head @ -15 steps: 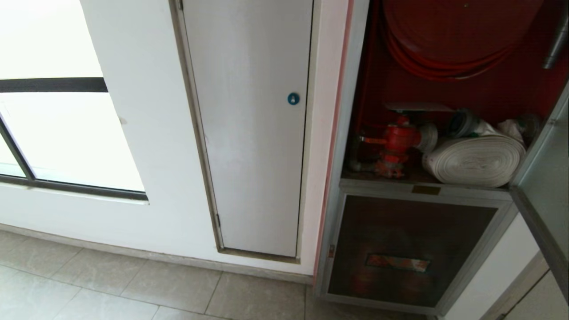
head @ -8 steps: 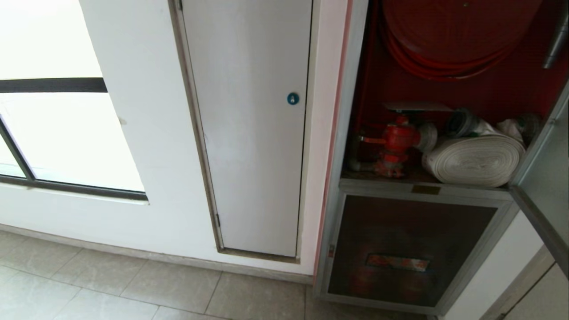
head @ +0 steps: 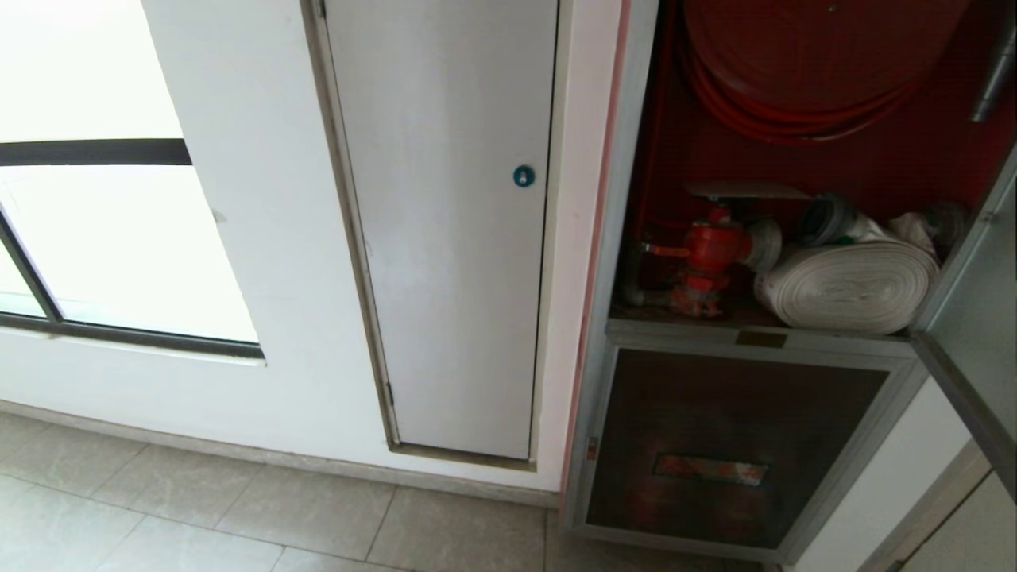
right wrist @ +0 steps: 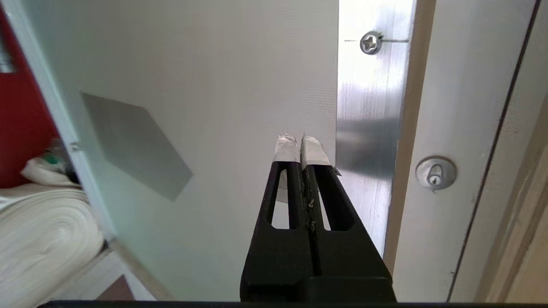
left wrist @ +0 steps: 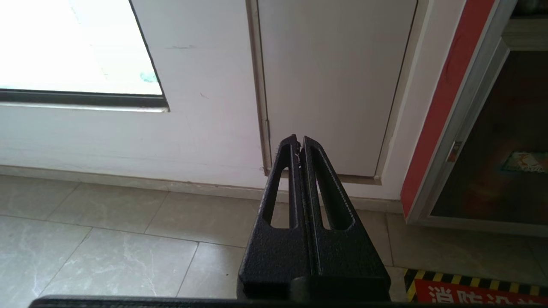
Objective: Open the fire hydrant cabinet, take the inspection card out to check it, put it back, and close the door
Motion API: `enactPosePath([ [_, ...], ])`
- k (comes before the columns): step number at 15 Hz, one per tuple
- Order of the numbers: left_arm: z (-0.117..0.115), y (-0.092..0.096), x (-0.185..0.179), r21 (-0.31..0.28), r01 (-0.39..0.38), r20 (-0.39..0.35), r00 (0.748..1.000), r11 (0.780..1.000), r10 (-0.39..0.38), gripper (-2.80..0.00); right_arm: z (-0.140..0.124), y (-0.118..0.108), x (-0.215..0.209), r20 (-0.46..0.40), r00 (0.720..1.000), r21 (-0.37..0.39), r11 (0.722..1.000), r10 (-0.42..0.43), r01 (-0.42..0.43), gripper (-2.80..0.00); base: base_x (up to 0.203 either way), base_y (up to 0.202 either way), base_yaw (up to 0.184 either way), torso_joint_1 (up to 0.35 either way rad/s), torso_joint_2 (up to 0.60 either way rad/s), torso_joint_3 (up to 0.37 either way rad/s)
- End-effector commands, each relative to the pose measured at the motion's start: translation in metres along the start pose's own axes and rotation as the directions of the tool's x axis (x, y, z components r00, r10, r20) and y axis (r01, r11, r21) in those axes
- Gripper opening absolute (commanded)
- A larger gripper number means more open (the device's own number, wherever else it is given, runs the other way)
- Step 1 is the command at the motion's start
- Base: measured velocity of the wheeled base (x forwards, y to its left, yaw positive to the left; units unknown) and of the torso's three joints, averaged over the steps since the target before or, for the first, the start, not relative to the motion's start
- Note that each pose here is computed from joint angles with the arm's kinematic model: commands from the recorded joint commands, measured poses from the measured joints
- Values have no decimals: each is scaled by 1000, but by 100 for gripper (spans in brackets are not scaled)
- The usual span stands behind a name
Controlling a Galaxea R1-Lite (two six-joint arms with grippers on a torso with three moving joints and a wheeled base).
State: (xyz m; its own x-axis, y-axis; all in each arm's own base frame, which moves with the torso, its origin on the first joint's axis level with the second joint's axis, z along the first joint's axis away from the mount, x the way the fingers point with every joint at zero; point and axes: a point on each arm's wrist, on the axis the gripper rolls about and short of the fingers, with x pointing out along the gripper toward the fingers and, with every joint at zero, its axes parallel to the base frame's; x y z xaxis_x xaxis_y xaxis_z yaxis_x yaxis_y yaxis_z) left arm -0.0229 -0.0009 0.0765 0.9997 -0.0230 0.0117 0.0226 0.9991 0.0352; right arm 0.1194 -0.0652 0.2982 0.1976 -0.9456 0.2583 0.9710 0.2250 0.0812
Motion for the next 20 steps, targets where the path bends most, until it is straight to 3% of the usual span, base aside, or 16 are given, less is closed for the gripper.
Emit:
enactPosePath([
  [1,-2,0,1,0,0,-7,1000,1000,0,-280,-3,3,3,-8,1000,-7,1000,-13,13,-280,0,0,0,0,0,0],
  [20,-2,0,1,0,0,-7,1000,1000,0,-280,-36,-21,49,-72,995,-21,998,-65,64,-280,0,0,0,0,0,0],
])
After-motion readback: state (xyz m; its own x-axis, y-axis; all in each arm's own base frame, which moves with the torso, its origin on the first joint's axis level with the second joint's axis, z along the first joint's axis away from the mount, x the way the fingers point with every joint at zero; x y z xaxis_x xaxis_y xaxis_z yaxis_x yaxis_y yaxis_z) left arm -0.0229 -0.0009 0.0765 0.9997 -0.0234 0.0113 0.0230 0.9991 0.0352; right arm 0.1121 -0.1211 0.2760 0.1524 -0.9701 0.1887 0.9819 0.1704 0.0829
